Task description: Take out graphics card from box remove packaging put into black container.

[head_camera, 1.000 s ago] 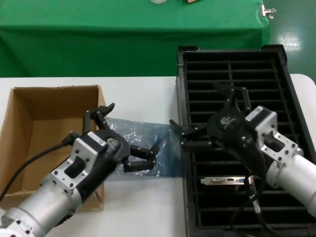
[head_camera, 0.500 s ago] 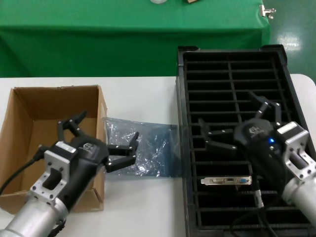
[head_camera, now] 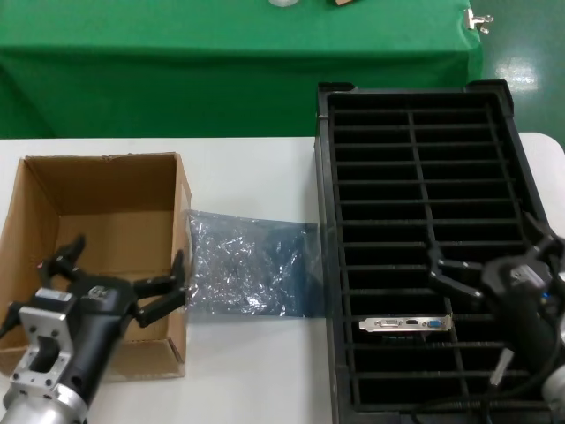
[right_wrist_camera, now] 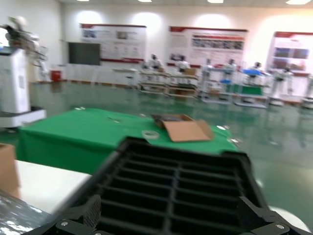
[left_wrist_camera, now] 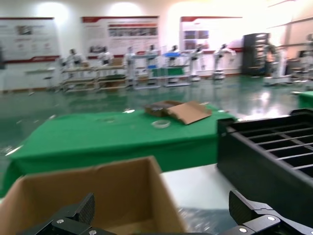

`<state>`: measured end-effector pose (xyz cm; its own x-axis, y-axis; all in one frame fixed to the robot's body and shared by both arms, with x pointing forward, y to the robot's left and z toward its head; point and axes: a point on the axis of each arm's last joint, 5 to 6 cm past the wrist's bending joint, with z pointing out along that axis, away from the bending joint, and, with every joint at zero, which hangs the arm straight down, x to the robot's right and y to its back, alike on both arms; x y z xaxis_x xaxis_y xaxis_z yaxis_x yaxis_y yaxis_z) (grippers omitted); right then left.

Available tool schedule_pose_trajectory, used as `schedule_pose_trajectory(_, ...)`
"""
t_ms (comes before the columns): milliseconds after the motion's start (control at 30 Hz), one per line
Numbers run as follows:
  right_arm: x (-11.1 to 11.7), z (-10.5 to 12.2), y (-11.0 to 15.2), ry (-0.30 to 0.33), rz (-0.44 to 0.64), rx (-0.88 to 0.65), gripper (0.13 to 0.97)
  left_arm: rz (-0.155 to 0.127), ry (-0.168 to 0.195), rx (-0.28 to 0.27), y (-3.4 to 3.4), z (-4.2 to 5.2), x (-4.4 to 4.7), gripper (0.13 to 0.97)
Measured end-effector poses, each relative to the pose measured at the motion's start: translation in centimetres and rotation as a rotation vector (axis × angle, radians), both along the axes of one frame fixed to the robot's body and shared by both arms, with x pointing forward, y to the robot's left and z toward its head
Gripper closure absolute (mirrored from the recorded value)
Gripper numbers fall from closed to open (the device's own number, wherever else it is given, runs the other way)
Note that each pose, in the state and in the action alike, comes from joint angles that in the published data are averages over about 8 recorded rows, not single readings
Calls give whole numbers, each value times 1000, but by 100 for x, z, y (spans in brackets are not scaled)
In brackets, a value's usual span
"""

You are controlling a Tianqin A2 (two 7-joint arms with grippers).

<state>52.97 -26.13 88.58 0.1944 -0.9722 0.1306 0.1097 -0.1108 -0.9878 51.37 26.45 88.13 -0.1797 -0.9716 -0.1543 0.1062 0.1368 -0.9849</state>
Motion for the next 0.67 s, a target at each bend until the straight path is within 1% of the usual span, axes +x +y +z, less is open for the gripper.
schedule_pose_trajectory(167, -100, -149, -92, 32, -82, 28, 130, 74, 30, -40, 77, -127, -52, 132)
schedule_pose_trajectory(267, -139, -202, -125, 45, -111, 37, 130, 101, 42, -53, 105, -172, -72, 132)
schedule_pose_trajectory(367, -152, -219, -136, 50, -121, 39, 130, 110, 46, -57, 114, -187, -79, 132)
schedule_pose_trajectory(667, -154, -222, -138, 50, -122, 40, 130, 111, 47, -58, 115, -190, -80, 132)
